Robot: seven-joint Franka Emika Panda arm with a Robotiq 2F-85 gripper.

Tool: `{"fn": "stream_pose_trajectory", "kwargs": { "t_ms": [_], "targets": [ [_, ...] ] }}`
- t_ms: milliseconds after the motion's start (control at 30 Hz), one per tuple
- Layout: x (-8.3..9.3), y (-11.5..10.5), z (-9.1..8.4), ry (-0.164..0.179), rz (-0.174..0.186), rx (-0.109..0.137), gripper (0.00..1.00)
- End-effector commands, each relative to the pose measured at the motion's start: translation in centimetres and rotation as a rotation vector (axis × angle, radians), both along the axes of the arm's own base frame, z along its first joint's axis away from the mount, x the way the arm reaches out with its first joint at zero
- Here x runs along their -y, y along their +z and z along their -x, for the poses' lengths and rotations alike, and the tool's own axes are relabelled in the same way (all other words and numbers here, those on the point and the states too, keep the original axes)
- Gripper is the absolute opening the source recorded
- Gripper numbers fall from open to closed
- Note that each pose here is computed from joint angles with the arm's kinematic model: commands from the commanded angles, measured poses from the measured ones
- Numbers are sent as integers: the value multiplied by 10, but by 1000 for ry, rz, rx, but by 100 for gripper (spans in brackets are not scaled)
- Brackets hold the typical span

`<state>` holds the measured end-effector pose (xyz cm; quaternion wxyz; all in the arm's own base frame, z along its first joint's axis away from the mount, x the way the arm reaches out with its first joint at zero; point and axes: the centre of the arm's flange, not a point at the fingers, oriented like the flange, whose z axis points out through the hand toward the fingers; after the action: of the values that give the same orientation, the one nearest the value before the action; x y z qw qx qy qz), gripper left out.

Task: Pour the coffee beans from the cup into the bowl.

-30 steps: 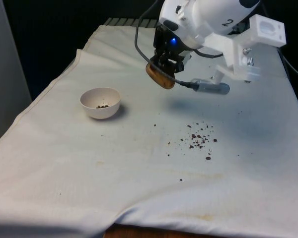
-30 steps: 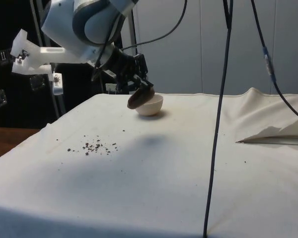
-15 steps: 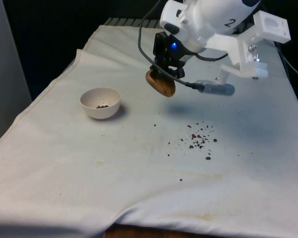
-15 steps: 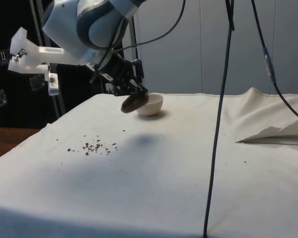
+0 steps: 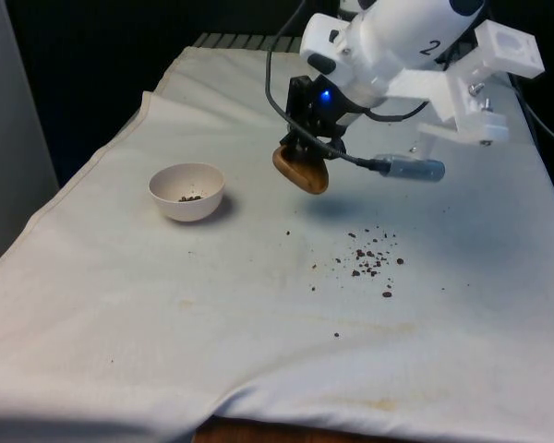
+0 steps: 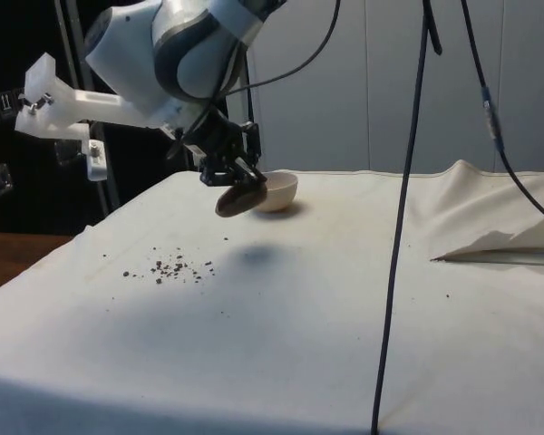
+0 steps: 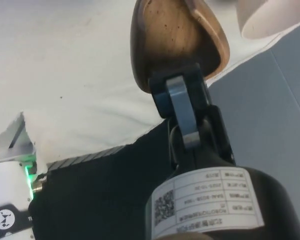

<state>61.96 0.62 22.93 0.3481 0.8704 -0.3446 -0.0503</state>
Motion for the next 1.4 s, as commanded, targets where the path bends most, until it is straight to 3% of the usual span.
{"fn": "stream_pose_trajectory", "kwargs": {
  "t_ms": [0, 33, 67, 267, 300, 333, 600, 633, 667, 833, 900, 933, 967, 1033, 1233, 1267, 1300, 1367],
  "targets": [
    [0, 1, 1, 10, -9, 22, 0],
    [0, -1, 1, 1, -1, 3, 0],
    [-1, 0, 2, 11, -11, 24, 0],
    [-1, -5, 7, 19, -25, 45, 0],
    [-1, -7, 7, 12, -18, 23, 0],
    [-1, -6, 7, 19, -27, 50, 0],
    [-3, -11, 9, 32, -53, 85, 0],
    [-2, -13, 10, 25, -43, 65, 0],
    [-3, -11, 9, 35, -58, 90, 0],
    [-4, -14, 8, 45, -83, 109, 0],
    [-5, -15, 9, 47, -92, 114, 0],
    [-4, -16, 8, 42, -73, 101, 0],
    [-4, -15, 9, 47, -96, 118, 0],
    [-5, -17, 12, 47, -112, 126, 0],
    [-5, -21, 25, 45, -134, 132, 0],
    [-4, -23, 21, 42, -116, 115, 0],
    [-4, -23, 28, 44, -134, 133, 0],
    [-3, -24, 33, 43, -137, 135, 0]
  ]
}}
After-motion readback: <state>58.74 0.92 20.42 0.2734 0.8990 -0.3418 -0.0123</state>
